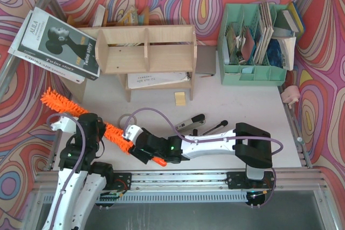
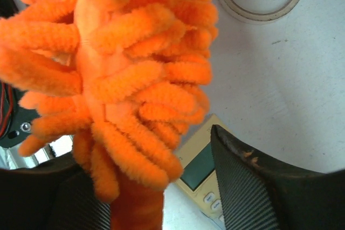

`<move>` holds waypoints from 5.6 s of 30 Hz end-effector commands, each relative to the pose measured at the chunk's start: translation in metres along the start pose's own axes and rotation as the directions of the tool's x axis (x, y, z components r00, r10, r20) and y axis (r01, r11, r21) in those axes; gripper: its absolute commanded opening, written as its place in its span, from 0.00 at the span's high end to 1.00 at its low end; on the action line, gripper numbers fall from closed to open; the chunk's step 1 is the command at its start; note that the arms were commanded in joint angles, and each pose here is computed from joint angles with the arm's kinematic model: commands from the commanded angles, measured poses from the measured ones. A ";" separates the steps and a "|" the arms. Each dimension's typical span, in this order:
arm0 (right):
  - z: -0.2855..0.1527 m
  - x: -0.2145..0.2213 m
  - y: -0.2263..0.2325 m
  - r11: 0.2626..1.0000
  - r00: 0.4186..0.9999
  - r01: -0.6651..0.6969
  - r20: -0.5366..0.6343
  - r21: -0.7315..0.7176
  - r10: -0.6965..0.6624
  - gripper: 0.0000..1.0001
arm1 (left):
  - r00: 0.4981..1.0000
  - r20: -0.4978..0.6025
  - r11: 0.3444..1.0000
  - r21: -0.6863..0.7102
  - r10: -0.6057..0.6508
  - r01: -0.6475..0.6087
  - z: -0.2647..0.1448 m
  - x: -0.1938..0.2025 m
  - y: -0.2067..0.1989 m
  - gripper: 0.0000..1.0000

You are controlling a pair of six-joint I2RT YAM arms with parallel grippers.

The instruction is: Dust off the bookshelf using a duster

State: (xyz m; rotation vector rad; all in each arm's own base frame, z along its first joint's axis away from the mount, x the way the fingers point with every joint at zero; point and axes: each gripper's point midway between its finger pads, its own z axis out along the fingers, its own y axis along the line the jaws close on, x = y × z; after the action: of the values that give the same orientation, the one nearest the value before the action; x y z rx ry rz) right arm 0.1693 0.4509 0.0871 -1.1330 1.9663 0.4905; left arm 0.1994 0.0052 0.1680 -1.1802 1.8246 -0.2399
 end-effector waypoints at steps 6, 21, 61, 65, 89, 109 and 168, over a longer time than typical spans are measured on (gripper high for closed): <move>0.006 0.000 -0.006 0.998 1.000 -0.017 0.003 0.059 0.017 0.70 | 0.998 0.005 0.998 0.034 -0.061 0.060 -0.010 -0.007 -0.008 1.00; -0.023 0.000 -0.016 0.998 0.999 0.042 0.024 0.054 -0.043 1.00 | 0.996 0.086 0.998 -0.058 -0.011 0.016 -0.010 -0.019 0.018 0.40; -0.084 -0.149 -0.093 0.859 0.904 0.251 0.209 0.447 -0.372 1.00 | 0.945 0.319 0.996 0.016 0.075 -0.084 0.002 -0.030 0.056 0.02; -0.087 -0.171 -0.107 0.802 0.886 0.265 0.193 0.536 -0.422 1.00 | 0.948 0.288 0.987 0.045 0.138 -0.157 0.013 -0.018 0.050 0.02; -0.080 -0.093 -0.167 0.753 0.915 0.370 -0.072 0.544 -0.397 1.00 | 0.926 0.212 0.893 0.267 0.311 -0.361 0.028 0.023 0.017 0.02; -0.133 -0.181 -0.142 0.784 0.867 0.347 0.142 0.515 -0.478 1.00 | 0.926 0.216 0.894 0.263 0.311 -0.362 0.029 0.023 0.017 0.01; -0.162 -0.070 -0.175 0.786 0.945 0.287 -0.028 0.548 -0.326 1.00 | 0.922 0.197 0.891 0.253 0.334 -0.376 0.034 0.026 0.015 0.02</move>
State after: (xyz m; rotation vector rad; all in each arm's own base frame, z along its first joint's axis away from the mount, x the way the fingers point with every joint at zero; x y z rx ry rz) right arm 0.2590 0.3055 0.2357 -1.1826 1.6174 -0.2202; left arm 0.2112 0.0029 0.1278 -0.6473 1.7664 -0.1929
